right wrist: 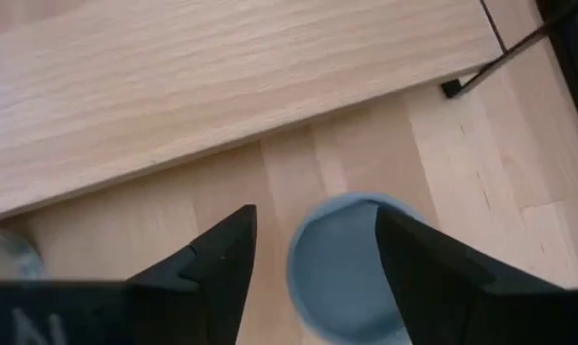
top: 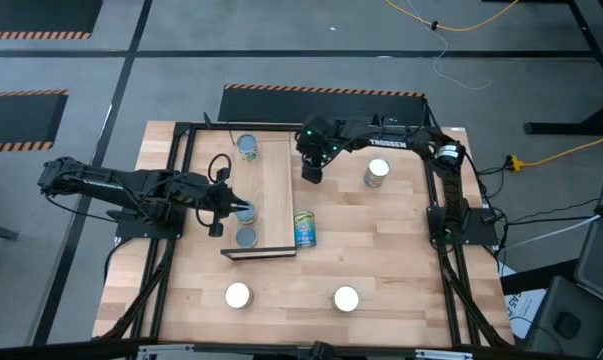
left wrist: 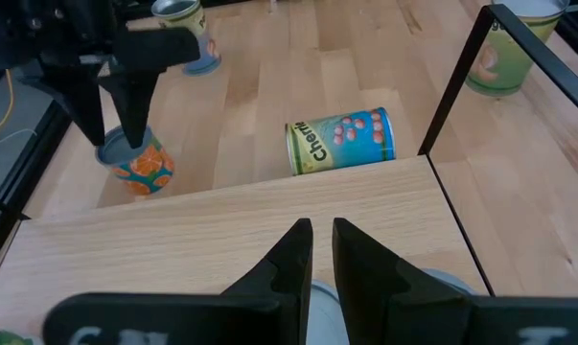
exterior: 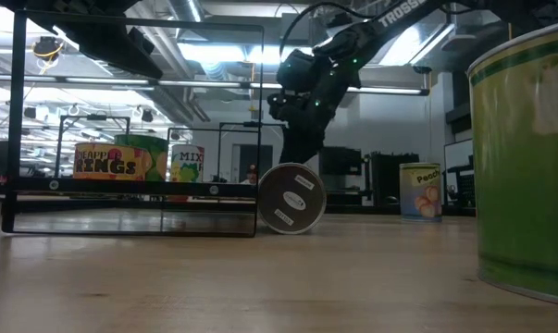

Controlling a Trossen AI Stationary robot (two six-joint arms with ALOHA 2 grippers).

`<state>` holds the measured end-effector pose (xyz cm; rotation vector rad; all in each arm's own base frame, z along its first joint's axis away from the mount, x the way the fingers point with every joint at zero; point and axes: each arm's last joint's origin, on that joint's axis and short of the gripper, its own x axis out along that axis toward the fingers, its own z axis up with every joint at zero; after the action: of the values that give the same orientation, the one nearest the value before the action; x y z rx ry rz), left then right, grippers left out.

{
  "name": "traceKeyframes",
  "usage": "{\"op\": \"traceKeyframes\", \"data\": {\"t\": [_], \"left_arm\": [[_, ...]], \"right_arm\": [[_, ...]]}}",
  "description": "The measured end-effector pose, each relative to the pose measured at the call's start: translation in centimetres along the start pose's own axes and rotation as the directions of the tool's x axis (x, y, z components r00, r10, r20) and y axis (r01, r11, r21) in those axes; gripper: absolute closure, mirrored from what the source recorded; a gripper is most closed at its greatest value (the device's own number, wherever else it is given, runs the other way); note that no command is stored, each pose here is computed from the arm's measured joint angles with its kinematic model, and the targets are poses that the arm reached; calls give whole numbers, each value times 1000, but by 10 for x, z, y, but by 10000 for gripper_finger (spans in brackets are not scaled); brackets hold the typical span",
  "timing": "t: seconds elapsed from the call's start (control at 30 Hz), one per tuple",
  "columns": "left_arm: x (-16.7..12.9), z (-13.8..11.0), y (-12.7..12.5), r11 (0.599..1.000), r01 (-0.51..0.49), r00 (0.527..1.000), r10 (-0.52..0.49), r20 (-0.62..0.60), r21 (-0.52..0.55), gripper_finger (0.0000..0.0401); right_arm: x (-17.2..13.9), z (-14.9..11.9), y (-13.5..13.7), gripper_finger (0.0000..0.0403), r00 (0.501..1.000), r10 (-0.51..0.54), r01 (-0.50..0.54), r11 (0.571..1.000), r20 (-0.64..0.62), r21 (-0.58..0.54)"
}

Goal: Pick and place cans onto a shelf
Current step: Put the small canned oranges on the shelf

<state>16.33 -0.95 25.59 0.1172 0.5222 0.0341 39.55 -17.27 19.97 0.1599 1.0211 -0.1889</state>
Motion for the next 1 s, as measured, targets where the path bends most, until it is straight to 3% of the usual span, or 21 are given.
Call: {"op": "traceKeyframes", "data": {"t": [0.37, 0.5, 0.73, 0.9, 1.0], "left_arm": [[0, 0, 0, 1000, 0, 1000, 0, 0, 0, 362], [0, 0, 0, 1000, 1, 1000, -1, 1, 0, 362], [0, 0, 0, 1000, 2, 1000, -2, 1, 1, 362], [0, 0, 0, 1000, 2, 1000, -2, 1, 1, 362], [0, 0, 0, 1000, 2, 1000, -2, 1, 1, 362]], "right_arm": [[29, -8, -3, 192, 999, -5, 5, 1000, -51, 3], [28, -8, -3, 239, 999, -1, 1, 1000, -51, -16], [26, -10, -2, 384, 997, 8, -13, 998, -80, -63], [19, -16, 0, 391, 987, 24, -55, 979, -162, -194], [10, -22, 2, 397, 973, 37, -107, 946, -226, -306]]}}
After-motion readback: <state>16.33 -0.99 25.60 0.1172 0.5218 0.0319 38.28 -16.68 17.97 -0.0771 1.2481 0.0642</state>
